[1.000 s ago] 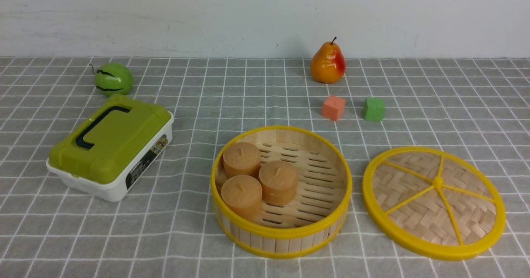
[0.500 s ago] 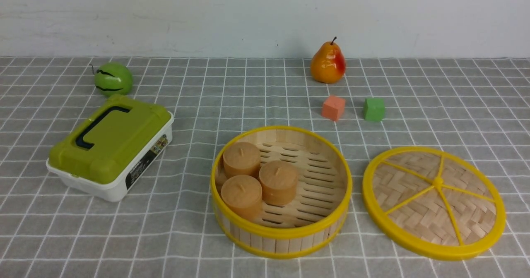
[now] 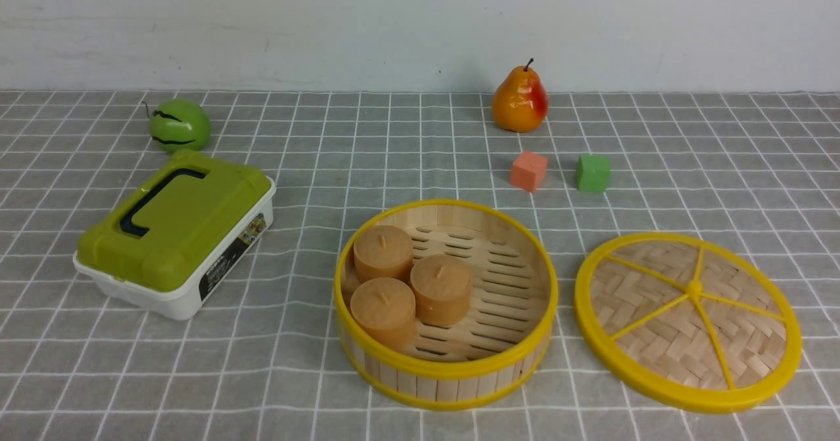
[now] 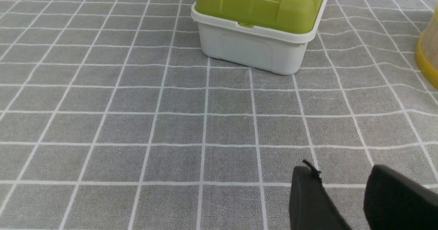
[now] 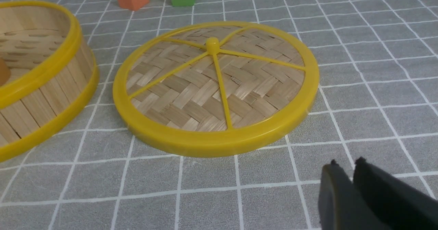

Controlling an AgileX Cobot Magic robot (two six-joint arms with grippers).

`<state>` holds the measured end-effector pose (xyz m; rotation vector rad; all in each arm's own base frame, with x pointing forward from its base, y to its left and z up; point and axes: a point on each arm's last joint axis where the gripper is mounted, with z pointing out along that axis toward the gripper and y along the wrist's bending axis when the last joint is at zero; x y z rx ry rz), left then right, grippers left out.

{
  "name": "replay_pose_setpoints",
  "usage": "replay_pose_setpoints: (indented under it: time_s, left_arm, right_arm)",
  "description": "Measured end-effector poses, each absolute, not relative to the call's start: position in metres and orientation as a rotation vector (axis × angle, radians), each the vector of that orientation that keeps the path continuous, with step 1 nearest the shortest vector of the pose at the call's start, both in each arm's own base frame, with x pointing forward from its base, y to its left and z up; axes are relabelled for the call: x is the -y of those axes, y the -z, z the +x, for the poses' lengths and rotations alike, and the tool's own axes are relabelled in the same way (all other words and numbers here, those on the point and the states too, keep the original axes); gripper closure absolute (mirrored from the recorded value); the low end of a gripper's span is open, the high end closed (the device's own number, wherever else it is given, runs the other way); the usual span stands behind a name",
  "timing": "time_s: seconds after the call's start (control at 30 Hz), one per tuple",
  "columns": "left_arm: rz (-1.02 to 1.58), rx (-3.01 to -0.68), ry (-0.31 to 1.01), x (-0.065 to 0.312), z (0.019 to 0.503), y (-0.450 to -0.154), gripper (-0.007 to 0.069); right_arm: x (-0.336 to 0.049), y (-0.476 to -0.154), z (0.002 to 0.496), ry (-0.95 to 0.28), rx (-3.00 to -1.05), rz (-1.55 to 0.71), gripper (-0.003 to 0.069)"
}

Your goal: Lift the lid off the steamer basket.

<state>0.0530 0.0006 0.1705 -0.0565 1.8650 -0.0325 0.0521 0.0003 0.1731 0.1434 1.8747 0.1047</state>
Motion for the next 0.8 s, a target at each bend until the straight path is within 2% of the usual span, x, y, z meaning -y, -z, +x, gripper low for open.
replay_pose_setpoints:
  time_s: [0.8]
  left_arm:
    - [-0.057,-1.865,0.033,-0.0006,0.0530,-0.1705,0.0386]
  right_arm:
    - [-0.0003,-0.1731,0.0521,-0.105,-1.875,0.143,0.0568]
